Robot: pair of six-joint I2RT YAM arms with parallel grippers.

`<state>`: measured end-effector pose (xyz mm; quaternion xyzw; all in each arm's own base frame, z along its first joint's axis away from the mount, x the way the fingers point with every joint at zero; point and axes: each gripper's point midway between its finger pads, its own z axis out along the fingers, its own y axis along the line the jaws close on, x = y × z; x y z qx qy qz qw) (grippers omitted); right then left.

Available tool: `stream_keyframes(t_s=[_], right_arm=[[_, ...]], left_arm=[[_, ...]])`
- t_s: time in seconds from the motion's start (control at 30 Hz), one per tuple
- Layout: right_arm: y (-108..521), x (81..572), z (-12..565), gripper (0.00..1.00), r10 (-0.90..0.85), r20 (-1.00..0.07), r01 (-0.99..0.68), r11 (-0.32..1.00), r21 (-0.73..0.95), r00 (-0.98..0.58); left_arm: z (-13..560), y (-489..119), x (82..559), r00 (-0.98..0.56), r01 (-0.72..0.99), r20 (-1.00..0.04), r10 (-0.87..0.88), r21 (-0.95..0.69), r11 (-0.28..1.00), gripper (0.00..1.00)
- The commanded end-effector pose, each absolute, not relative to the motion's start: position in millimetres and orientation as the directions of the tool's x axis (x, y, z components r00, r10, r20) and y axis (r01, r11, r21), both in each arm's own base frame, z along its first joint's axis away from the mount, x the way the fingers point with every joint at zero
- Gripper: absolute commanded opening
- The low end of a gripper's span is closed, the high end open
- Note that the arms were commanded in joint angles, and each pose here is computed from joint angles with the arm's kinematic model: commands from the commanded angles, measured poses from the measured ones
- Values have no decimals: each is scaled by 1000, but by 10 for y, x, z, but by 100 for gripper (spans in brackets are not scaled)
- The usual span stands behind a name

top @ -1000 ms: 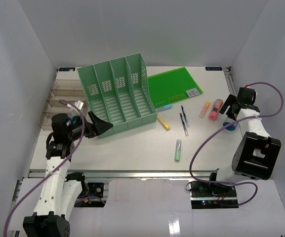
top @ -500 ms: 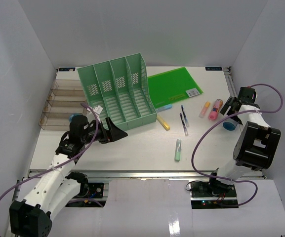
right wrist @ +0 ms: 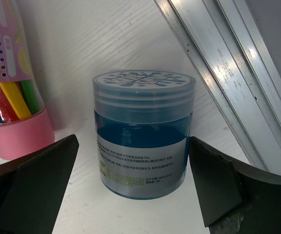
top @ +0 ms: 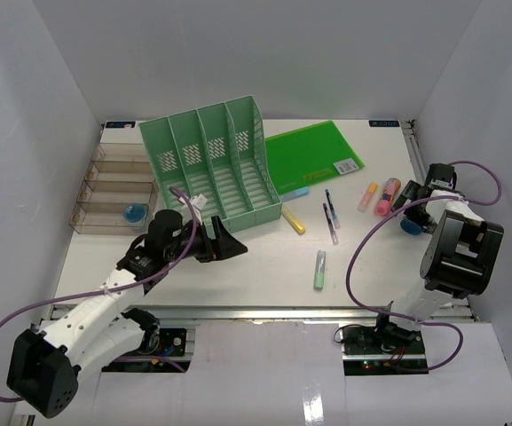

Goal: Organize the desk

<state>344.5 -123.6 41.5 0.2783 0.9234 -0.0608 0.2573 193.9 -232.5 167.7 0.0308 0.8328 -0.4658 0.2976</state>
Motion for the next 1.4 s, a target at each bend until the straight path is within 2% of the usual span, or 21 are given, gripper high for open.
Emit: stream_keyframes(t_s=[0.0,0.17,0.33,0.37,0.5,0.6,0.7,0.8,0.93,1.03,1.1,1.17,1.23,1.3,1.37], right_arm=[[-1229,3449,387,98,509,-497,559,827,55,-703],[-1211,3459,395,86,507,-496,550,832,69,-705],[-1150,3482,408,50,499,-490,516,849,113,-714],[-1149,3477,404,49,496,-490,512,852,111,-717],[-1152,3498,510,23,476,-522,478,867,142,-708],[-1146,3481,635,14,444,-564,441,885,151,-696],[-973,3460,832,8,374,-611,319,926,202,-697],[-765,3405,1105,8,247,-702,137,968,211,-667],[-247,3192,1532,8,-18,-847,-278,948,154,-531],[317,2859,1847,8,-171,-936,-631,773,66,-307],[591,2627,1939,8,-194,-958,-761,647,38,-213],[835,2400,1970,8,-192,-966,-846,532,44,-171],[983,2311,2023,8,-222,-973,-904,425,-37,-64],[1130,2113,2006,8,-207,-974,-938,346,10,-87],[1257,2018,2038,8,-210,-977,-966,258,-29,-27]], left_arm=[[1684,-2413,1981,-809,333,-536,-243,-757,562,98],[1697,-2551,1936,-815,348,-535,-223,-760,549,98],[1728,-2707,1891,-820,369,-535,-204,-766,526,98],[1715,-2724,1873,-824,370,-532,-196,-766,525,98],[1763,-2838,1864,-820,389,-539,-192,-771,505,98],[1780,-2907,1848,-822,395,-538,-186,-774,494,98],[1798,-2965,1838,-822,405,-541,-179,-776,484,98],[1829,-3021,1850,-820,412,-542,-182,-781,470,98],[1878,-3124,1893,-820,419,-539,-192,-794,441,98],[1949,-3245,1951,-820,424,-534,-205,-808,409,98],[2038,-3336,2000,-815,435,-537,-219,-816,382,98],[2140,-3446,2054,-811,444,-537,-232,-824,353,98],[2147,-3577,2091,-812,452,-537,-228,-827,335,98],[2300,-3749,2137,-801,482,-554,-227,-822,304,98],[2296,-3891,2197,-794,498,-568,-217,-813,303,98]])
